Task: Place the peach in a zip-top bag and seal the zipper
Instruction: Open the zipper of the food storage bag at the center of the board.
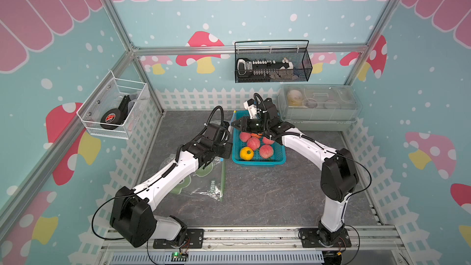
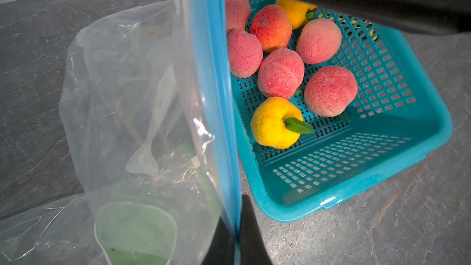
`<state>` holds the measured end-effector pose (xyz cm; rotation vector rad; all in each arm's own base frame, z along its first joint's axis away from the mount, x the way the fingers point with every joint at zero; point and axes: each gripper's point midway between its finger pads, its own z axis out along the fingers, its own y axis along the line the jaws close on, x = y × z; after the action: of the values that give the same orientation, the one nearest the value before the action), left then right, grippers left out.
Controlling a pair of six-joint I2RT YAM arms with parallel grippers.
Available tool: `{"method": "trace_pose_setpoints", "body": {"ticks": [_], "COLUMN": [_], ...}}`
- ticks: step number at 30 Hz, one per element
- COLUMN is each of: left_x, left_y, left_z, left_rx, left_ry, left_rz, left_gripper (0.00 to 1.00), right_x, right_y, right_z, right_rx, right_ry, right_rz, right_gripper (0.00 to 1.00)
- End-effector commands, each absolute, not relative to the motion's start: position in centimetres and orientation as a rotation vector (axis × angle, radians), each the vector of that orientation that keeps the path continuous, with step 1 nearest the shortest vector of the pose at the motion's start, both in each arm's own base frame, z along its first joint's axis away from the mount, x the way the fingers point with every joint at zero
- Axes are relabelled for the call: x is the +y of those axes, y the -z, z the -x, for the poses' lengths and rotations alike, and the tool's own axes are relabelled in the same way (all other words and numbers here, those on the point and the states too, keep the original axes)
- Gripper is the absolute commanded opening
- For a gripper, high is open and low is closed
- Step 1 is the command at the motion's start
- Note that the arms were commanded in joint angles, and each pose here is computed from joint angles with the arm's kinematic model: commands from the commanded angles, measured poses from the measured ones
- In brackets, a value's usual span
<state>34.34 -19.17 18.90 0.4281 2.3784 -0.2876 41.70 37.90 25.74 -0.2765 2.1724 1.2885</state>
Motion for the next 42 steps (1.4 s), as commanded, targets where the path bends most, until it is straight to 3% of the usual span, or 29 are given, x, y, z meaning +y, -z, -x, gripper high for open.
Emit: {"method": "trace_pose_setpoints", "body": {"ticks": [1, 13, 22, 42], "left_x": [-19.4, -19.3, -18.9, -18.8], "left_y": [-19.4, -19.6, -19.3, -18.8], "left_z": [-34.4, -34.2, -34.6, -34.2], "left_rx": [2.361, 2.351, 2.363, 2.379], "left_ry": [0.312, 0.313, 0.275, 0.272], "left_rz": [-0.429, -0.444, -0.416, -0.431], "left_gripper": [0.00, 0.00, 0.00, 0.00], "right_x": [38.3, 38.9, 38.5, 39.0], "right_y": [-26.7, -25.7, -26.4, -27.1], "right_z": [-41.9, -42.6, -42.2, -42.2], "right_rx": [2.150, 2.168, 2.150, 2.121], "right_ry": [-1.293, -1.303, -1.296, -1.335], "right_rz": [0.270, 0.258, 0.273, 0.283], "right_gripper": [0.33, 0.32, 0.39, 0.38]}}
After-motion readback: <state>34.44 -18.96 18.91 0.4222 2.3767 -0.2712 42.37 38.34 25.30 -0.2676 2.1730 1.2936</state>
